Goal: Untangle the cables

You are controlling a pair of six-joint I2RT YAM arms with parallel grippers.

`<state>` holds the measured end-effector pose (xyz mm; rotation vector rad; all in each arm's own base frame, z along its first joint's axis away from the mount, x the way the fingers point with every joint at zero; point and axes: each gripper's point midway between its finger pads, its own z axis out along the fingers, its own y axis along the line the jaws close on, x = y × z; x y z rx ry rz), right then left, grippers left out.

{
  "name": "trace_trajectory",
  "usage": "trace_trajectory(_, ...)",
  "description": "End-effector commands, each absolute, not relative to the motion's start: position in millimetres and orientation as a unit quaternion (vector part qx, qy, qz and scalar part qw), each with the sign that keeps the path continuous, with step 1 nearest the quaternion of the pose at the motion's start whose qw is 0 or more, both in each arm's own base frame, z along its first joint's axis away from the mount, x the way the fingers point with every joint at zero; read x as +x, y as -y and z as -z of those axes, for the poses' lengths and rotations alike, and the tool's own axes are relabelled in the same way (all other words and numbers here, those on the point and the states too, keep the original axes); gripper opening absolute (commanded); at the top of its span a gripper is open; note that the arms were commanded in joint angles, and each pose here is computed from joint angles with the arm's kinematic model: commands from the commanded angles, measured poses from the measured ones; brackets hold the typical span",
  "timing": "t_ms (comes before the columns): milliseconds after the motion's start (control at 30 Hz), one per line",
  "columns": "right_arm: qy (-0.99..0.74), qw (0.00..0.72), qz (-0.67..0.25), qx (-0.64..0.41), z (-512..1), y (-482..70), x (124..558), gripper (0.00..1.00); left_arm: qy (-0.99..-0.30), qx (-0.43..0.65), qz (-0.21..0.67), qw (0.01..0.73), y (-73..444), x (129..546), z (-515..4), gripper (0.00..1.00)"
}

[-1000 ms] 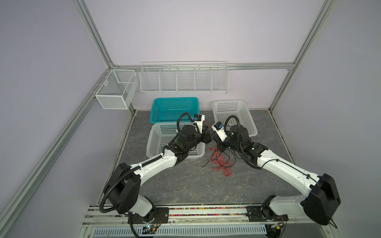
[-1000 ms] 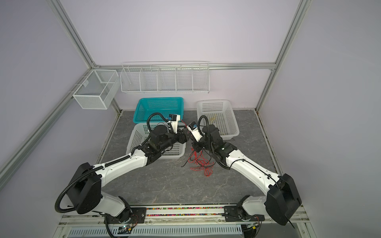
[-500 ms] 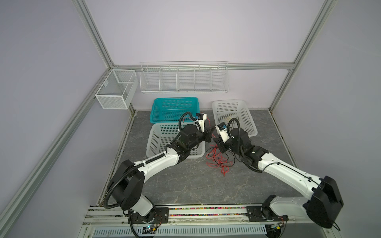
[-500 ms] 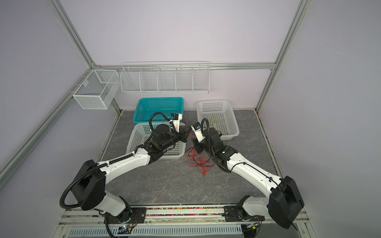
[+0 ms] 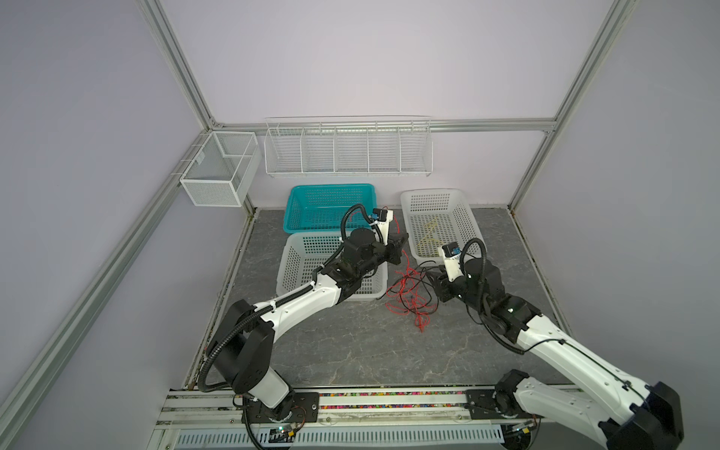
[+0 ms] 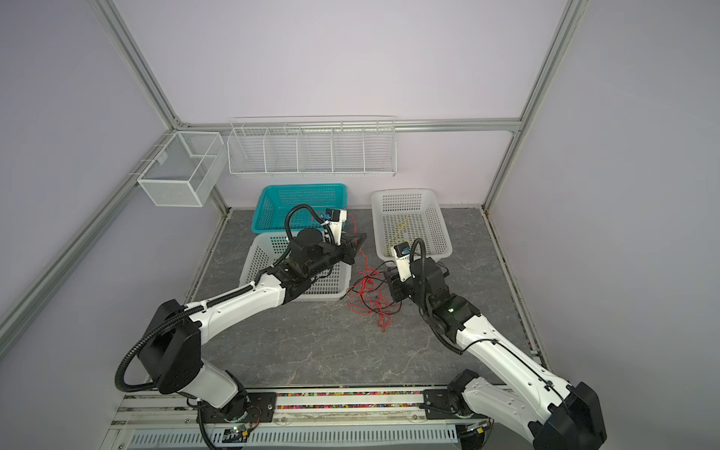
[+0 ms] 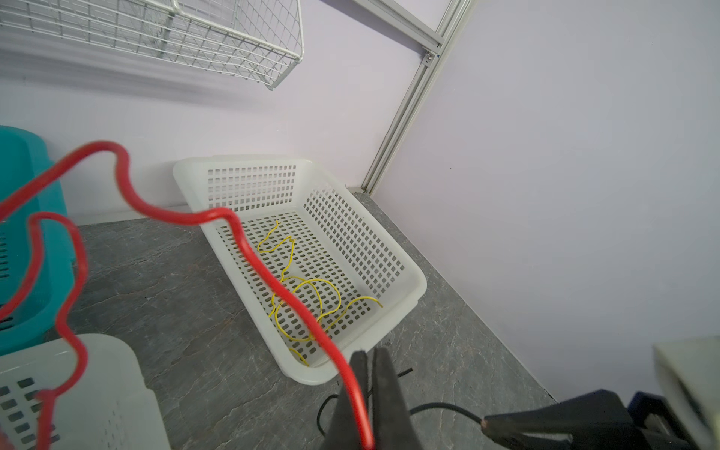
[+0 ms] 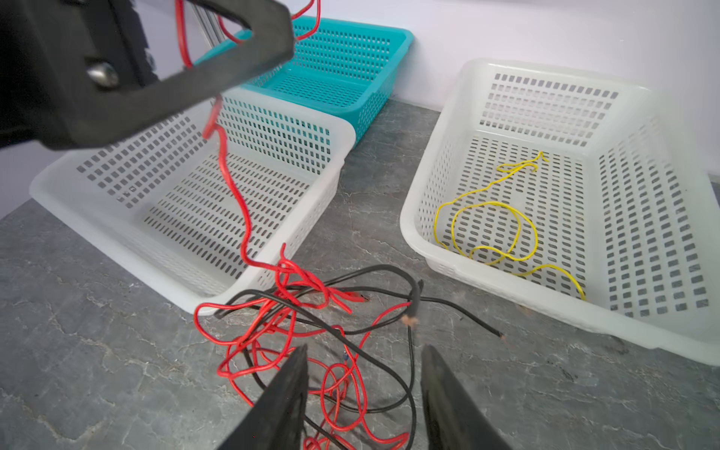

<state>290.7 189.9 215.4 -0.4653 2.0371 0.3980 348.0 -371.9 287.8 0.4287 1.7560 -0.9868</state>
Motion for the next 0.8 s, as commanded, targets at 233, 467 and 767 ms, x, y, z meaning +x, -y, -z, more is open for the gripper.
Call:
trace_trajectory(233,-0.847,0.442,-0.241,-0.171,-181.5,-217.4,298.6,0.52,-0.724,0.196,0.413,0.517,383.1,343.5,-297.6,0.0)
trace_trajectory(467,-0.845,0.441,-0.254,-0.164,-176.2,-232.2,316.2,0.53,-0.725,0.2,0.412,0.515,388.0,339.6,-295.5,0.0)
trace_trajectory(767,-0.844,0.456,-0.253,-0.125,-171.2,-233.7,334.2,0.52,-0.728,0.21,0.409,0.509,393.2,333.5,-291.6,0.0)
